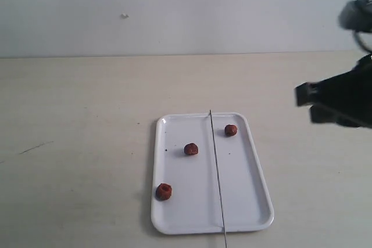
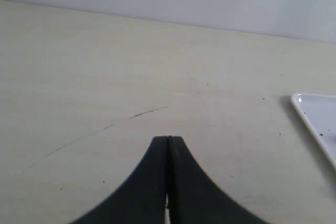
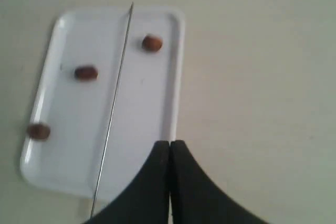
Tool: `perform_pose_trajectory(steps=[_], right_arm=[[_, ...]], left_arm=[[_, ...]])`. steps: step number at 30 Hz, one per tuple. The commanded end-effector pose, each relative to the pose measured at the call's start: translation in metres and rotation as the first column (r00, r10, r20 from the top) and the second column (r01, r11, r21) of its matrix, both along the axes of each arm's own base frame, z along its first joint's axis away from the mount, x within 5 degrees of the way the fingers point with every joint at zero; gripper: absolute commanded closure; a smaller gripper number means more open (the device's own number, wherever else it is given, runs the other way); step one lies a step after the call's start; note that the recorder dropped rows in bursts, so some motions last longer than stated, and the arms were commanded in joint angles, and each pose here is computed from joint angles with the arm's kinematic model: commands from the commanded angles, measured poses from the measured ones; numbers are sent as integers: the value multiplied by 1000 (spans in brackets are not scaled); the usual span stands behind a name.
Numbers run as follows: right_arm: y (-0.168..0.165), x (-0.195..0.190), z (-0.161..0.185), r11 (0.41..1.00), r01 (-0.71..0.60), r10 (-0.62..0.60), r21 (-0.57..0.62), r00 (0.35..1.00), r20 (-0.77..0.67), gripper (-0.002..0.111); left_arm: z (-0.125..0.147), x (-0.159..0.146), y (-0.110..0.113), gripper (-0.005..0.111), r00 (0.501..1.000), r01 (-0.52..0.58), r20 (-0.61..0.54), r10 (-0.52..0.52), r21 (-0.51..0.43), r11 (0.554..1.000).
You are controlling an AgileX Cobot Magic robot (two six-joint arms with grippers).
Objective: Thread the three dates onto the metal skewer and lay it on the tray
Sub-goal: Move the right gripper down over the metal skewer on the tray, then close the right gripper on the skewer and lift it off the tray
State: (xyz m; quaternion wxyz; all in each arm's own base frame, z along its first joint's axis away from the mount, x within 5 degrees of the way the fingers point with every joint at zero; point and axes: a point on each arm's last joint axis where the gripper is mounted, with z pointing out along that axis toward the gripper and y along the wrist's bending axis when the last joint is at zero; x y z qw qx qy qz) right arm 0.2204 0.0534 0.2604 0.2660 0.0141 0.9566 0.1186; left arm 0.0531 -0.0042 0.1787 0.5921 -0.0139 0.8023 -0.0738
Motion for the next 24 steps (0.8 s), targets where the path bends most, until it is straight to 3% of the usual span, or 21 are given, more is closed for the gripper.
perform_pose_trajectory(steps=[1,7,11,19,24], right_arm=[[41,20,-35,994,-110,105,-3,958,-267,108],[85,39,-82,982,-187,152,-30,871,-467,108],[103,55,-92,989,-149,126,-20,891,-435,108],[109,69,-105,1000,-28,26,1,912,-410,106],[110,71,-114,1000,-9,7,-3,909,-416,71]], left_arm=[[1,0,0,107,1000,-4,12,4,0,1000],[1,0,0,107,1000,-4,12,4,0,1000],[1,0,0,107,1000,-2,12,2,0,1000],[1,0,-1,107,1000,26,12,-26,0,1000],[1,-1,-2,107,999,49,12,-49,0,999]])
